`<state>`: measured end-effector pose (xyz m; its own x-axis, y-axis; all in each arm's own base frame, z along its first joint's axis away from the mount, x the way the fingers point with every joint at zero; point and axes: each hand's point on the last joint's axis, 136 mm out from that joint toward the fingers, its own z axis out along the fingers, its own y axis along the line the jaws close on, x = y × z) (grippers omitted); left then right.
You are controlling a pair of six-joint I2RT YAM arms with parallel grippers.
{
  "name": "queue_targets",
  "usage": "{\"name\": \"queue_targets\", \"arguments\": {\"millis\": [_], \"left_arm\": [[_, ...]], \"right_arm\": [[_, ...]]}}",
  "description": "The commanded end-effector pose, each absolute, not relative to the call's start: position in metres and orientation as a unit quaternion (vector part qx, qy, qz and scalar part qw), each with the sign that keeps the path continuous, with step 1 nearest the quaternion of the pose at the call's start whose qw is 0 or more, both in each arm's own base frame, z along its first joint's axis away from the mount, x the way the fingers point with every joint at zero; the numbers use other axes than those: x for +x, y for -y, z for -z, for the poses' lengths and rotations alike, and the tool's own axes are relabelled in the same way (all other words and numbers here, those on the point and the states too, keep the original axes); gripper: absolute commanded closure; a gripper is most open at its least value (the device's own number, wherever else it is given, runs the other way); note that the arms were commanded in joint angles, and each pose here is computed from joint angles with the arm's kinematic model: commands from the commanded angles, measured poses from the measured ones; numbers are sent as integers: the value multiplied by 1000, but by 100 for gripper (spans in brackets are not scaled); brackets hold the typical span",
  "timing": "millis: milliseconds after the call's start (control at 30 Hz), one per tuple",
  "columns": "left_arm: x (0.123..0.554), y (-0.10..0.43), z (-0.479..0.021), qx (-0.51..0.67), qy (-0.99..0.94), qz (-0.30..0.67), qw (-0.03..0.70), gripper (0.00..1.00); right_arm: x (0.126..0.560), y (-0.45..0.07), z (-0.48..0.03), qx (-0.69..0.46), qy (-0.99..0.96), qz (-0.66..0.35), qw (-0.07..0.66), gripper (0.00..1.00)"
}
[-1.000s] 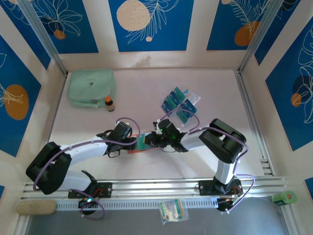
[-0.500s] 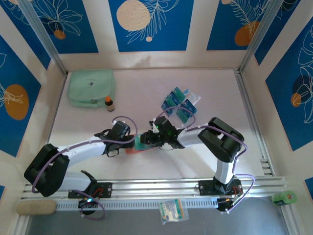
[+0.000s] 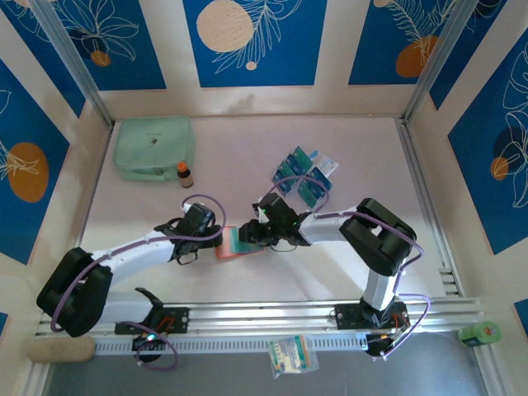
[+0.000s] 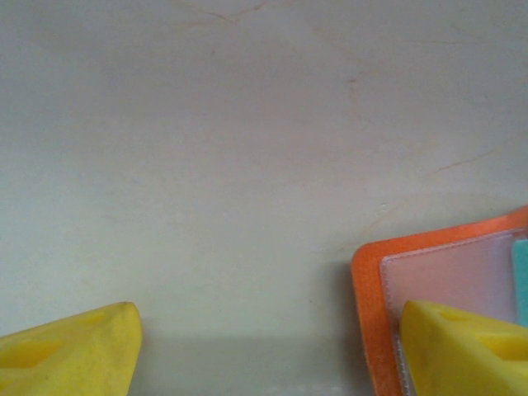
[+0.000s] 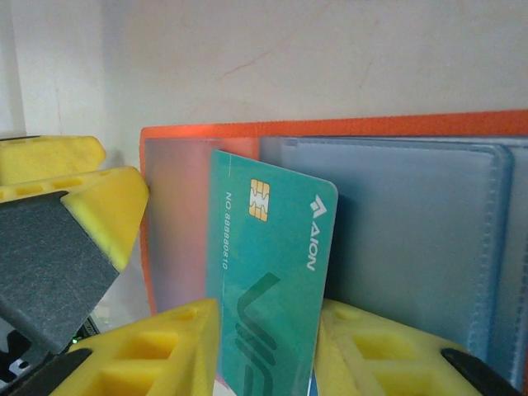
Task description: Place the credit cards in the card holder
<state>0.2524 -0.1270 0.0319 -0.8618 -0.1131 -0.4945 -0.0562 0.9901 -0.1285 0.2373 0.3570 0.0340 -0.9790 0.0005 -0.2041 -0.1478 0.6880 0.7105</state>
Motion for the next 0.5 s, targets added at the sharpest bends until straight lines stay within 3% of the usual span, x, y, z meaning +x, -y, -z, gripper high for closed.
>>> {"name": "queue_targets", "arguments": {"millis": [0, 333, 467], "left_arm": [[249, 117, -22, -55, -967, 37, 246, 19], [252, 124, -15, -41, -969, 42, 239, 19], [254, 126, -14, -36, -970, 42, 237, 19]], "right_arm": [[237, -341, -32, -44, -929, -353, 98, 63], [243, -333, -49, -63, -936, -324, 126, 60], [245, -336, -52, -69, -935, -322, 131, 64]]}}
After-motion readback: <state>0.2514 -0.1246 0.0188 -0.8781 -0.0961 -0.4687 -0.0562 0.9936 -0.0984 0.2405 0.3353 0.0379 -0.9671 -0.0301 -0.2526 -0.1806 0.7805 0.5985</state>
